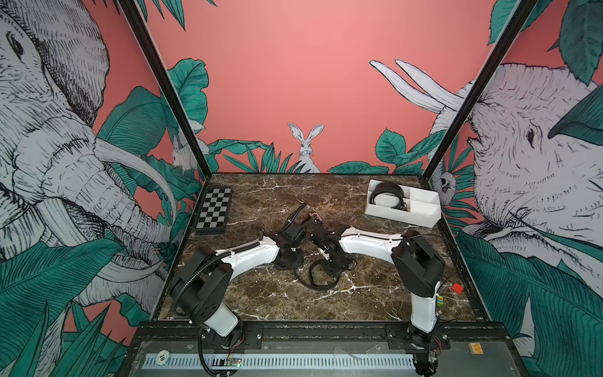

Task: Place the belts into the storage roll
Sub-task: Roll the belt at the center of the board.

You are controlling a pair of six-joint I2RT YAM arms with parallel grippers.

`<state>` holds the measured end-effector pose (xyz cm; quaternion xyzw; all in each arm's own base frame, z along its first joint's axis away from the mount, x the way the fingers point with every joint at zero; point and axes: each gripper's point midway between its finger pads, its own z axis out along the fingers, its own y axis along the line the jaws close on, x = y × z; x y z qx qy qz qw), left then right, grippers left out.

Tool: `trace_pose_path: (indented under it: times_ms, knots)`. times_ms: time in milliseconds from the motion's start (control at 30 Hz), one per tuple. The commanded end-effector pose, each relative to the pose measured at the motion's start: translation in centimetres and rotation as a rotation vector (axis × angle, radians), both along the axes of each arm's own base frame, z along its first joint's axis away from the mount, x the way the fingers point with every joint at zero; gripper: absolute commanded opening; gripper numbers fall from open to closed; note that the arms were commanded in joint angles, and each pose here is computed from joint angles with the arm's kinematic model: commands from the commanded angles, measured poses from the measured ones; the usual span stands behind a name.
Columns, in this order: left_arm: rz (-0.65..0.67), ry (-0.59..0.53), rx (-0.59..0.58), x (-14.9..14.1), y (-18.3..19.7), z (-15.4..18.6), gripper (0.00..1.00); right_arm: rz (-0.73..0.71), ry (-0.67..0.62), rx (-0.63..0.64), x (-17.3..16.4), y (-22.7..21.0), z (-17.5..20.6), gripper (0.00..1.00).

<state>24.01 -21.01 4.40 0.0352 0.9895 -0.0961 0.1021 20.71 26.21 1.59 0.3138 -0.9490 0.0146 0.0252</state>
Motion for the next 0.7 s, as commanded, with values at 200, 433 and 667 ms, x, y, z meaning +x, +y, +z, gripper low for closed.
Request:
trace_pose_path:
  times_ms: [200, 433, 667]
  knots:
    - [-0.065, -0.140, 0.184, 5.7, 2.5, 1.2, 0.00, 0.083, 0.004, -0.061, -0.8, 0.4, -0.4, 0.19]
    - [-0.059, -0.080, 0.048, 7.0, 0.3, -1.2, 0.00, 0.097, 0.030, -0.064, -0.5, 1.4, -0.5, 0.19]
    - [0.046, -0.112, -0.095, 5.1, 0.2, -1.3, 0.43, 0.052, 0.041, -0.059, -0.6, 1.7, -0.6, 0.19]
